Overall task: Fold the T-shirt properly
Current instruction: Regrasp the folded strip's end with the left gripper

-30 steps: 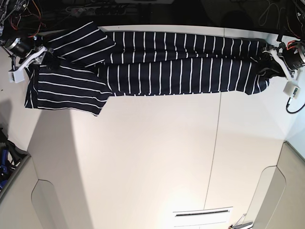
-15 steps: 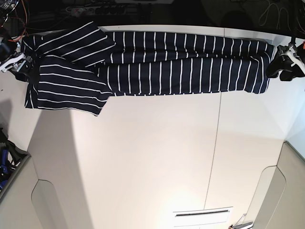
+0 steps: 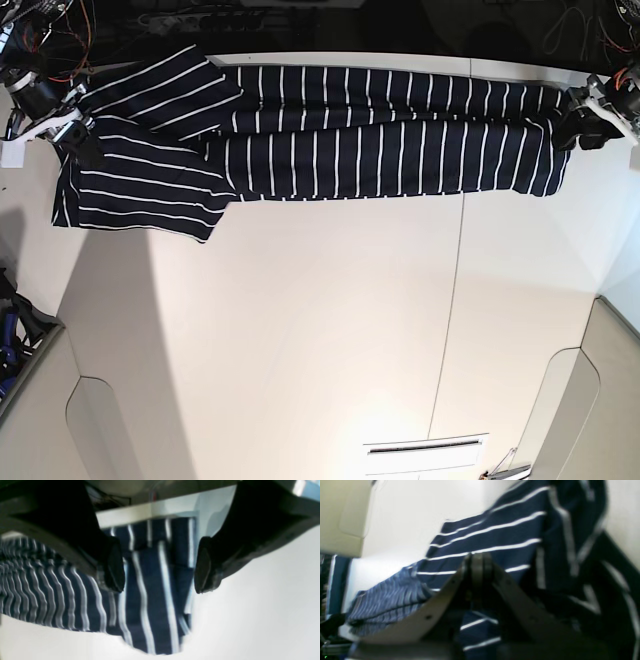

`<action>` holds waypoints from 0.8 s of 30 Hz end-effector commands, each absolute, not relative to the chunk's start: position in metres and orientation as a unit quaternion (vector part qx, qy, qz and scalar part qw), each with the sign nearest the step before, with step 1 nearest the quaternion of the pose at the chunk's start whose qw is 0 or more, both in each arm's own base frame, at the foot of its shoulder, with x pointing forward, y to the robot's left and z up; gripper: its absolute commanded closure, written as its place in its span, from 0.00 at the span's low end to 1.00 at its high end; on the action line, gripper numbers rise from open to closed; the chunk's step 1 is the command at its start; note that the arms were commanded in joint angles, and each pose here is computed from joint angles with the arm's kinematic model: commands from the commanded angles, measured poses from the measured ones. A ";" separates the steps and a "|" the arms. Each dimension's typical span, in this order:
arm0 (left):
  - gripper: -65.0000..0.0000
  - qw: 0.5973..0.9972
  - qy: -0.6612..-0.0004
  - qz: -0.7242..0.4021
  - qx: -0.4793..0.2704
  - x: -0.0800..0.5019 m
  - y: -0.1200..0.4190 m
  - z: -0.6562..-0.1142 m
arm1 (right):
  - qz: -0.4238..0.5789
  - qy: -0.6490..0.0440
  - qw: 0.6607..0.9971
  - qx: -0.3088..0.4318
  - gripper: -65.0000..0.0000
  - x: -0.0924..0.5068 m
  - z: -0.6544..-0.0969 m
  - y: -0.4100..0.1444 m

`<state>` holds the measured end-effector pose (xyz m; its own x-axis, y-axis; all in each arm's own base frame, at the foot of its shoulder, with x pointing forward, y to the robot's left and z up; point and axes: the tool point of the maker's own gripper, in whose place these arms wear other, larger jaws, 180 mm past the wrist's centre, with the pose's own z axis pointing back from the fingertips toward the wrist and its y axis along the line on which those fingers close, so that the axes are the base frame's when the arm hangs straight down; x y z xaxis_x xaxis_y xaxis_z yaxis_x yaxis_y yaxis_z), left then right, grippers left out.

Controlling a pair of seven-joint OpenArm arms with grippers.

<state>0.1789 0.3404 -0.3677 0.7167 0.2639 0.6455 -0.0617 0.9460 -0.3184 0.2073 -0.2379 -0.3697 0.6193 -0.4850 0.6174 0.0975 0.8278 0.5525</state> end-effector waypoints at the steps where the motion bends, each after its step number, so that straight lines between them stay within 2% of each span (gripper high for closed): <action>1: 0.29 0.911 -0.382 0.082 -0.134 0.184 0.346 -0.359 | -0.162 -0.419 0.861 0.238 1.00 0.212 -0.362 -0.241; 5: 0.29 0.914 -0.371 0.091 -0.138 0.180 0.346 -0.370 | -0.163 -0.413 0.863 0.241 1.00 0.212 -0.367 -0.239; 14: 0.29 0.926 -0.332 0.065 -0.168 0.176 0.312 -0.401 | -0.163 -0.412 0.861 0.249 1.00 0.211 -0.366 -0.237; 21: 0.30 0.921 -0.328 0.063 -0.201 0.181 0.292 -0.408 | -0.162 -0.406 0.864 0.250 1.00 0.210 -0.367 -0.236; 23: 0.33 0.917 -0.333 0.067 -0.210 0.183 0.290 -0.406 | -0.162 -0.407 0.863 0.250 1.00 0.210 -0.367 -0.236; 24: 0.39 0.915 -0.335 0.070 -0.213 0.184 0.289 -0.405 | -0.162 -0.408 0.862 0.251 1.00 0.211 -0.366 -0.236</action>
<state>0.1864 0.2879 -0.4062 0.7544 0.2897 0.5891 0.0032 0.8957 -0.4446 0.2045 -0.2316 -0.3778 0.6442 -0.4873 0.5896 0.0993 0.8176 0.5672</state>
